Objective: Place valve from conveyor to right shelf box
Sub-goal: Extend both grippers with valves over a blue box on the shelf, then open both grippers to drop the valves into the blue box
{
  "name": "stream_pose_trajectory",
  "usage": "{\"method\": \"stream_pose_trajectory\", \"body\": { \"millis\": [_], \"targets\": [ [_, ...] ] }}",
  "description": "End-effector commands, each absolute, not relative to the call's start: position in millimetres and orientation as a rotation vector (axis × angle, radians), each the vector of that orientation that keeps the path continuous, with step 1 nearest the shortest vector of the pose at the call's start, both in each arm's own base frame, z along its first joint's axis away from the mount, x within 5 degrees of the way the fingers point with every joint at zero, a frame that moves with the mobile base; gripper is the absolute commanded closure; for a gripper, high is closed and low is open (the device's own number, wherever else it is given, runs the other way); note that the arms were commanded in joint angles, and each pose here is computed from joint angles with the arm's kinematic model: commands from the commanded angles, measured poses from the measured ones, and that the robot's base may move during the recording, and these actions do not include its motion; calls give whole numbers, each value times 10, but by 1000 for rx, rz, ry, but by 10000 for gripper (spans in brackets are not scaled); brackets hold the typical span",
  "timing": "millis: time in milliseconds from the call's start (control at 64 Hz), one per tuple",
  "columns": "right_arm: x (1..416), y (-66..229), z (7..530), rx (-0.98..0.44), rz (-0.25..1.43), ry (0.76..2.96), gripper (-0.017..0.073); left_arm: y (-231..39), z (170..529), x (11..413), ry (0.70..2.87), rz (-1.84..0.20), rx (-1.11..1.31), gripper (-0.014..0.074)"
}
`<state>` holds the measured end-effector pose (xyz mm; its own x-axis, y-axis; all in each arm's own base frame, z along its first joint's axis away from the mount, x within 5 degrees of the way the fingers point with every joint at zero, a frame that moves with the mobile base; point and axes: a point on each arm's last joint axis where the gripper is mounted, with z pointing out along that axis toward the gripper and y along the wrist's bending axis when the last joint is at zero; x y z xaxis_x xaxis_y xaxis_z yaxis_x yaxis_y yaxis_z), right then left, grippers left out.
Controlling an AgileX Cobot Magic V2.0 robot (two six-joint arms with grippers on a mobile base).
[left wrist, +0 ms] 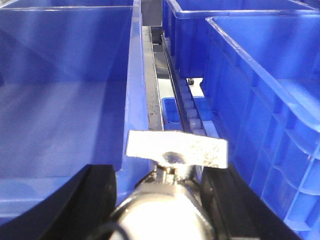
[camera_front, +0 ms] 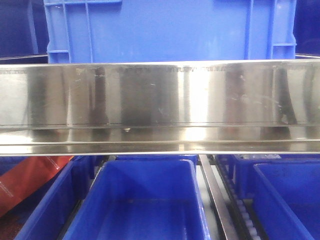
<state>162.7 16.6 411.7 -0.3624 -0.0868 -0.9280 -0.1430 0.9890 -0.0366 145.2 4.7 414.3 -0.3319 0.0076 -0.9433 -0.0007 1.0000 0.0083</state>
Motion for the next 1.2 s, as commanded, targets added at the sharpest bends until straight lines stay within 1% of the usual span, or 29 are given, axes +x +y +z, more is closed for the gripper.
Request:
{"method": "stream_pose_trajectory", "body": {
  "millis": [0,250,438,532,625,688,797,907,985,1094,1188],
  "targets": [
    [1606,158,4258,-160,46,1842,713,57,4225,1444,1839,32,8,704],
    [1606,158,4258,-160,46,1842,713,57,4225,1444,1839,32,8,704],
    [1608,155,4329,-154,43,1790,713,61,4270,1455,1796,36,5,704],
    [1611,179,4452,-164,58,1773,713,62,4361,1489,1791,36,7,704],
    [1641,249,4639,-197,88,1740,713,62,4485,1564,1841,30,14,704],
    [1690,322,4816,-227,117,1699,713,61,4592,1638,1870,22,18,704],
    [1848,483,5046,-282,170,1651,713,12,4780,1812,1866,-49,35,704],
    [2077,706,5195,-344,227,1637,713,-151,4967,2023,1832,-116,161,704],
    [2250,858,5261,-375,256,1630,713,-333,5096,2215,1814,-177,237,704],
    [2475,1062,5286,-415,287,1640,713,-663,5193,2486,1811,-259,354,704],
    [2681,1221,5212,-444,301,1674,713,-1058,5197,2754,1818,-331,470,704]
  ]
}}
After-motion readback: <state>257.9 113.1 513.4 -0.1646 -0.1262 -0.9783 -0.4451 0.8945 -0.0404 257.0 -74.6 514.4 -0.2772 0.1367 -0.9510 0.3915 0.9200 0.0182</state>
